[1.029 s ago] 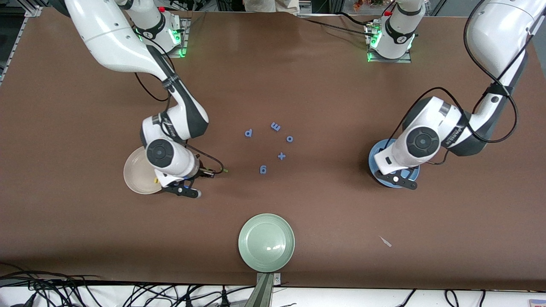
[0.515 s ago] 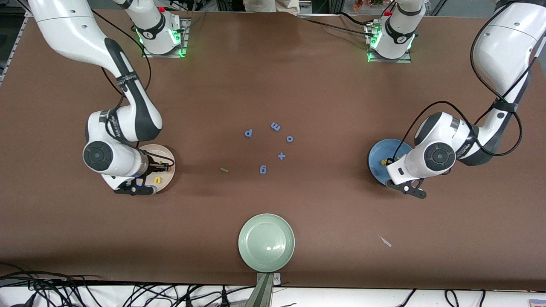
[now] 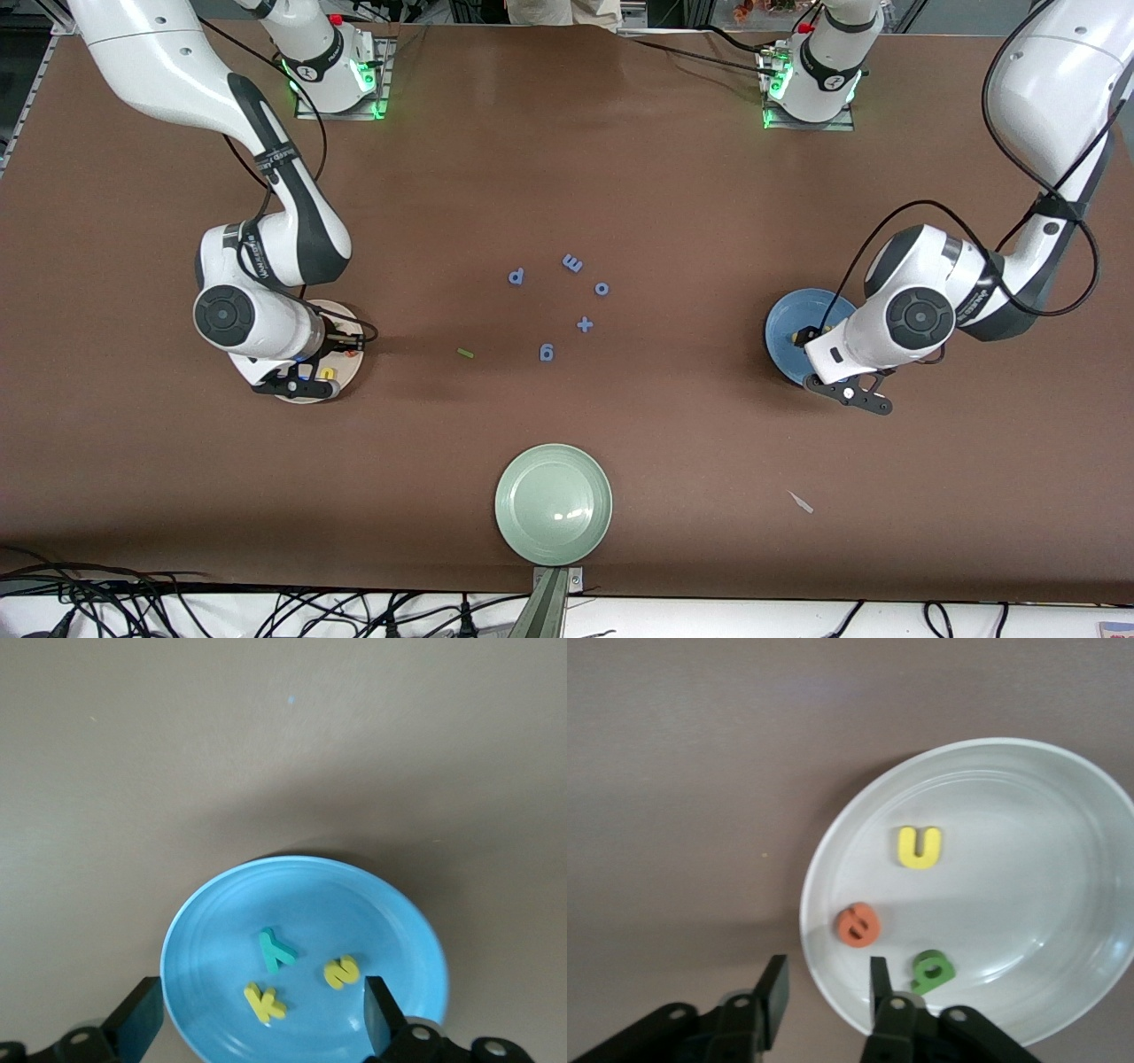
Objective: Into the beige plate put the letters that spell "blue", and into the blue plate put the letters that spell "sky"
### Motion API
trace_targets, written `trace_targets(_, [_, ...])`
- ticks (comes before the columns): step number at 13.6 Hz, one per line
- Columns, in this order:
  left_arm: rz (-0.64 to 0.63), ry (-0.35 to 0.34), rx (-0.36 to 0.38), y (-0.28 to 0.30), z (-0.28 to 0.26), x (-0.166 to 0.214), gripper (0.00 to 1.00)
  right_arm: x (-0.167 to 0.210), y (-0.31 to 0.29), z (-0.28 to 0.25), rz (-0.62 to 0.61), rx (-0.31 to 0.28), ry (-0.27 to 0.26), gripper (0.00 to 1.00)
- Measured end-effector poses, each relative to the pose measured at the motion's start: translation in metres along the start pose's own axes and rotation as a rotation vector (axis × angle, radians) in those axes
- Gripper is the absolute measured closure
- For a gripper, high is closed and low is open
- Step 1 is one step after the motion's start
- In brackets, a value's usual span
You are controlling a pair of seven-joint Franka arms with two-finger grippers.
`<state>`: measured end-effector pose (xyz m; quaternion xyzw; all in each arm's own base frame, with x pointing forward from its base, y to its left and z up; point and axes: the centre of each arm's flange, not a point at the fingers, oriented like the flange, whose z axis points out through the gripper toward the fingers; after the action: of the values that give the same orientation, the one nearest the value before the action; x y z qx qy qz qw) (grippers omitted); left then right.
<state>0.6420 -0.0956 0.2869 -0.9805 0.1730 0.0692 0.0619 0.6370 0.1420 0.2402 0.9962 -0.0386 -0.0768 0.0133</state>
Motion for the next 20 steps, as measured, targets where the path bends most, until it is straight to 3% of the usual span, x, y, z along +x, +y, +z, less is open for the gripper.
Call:
trace_targets(3, [-0.069, 0.048, -0.021, 0.005, -0.087, -0.014, 0.00, -0.001, -0.022, -0.002, 0.086, 0.017, 0.011, 0.50])
trace_targets(7, [-0.181, 0.104, -0.033, -0.020, -0.214, -0.040, 0.00, -0.006, -0.110, 0.016, 0.214, 0.035, 0.020, 0.47])
trace_targets(9, [-0.220, 0.156, -0.063, -0.035, -0.255, -0.047, 0.00, -0.004, -0.145, 0.027, 0.249, 0.063, 0.051, 0.43])
trace_targets(14, [-0.271, 0.225, -0.056, -0.040, -0.308, -0.073, 0.00, -0.006, -0.170, 0.035, 0.265, 0.083, 0.069, 0.43])
trace_targets(17, [-0.322, 0.211, -0.110, -0.047, -0.307, -0.080, 0.00, -0.008, -0.176, 0.046, 0.260, 0.085, 0.068, 0.43])
trace_targets(20, [-0.342, 0.180, -0.108, -0.051, -0.293, -0.078, 0.00, -0.013, -0.184, 0.054, 0.254, 0.084, 0.062, 0.43])
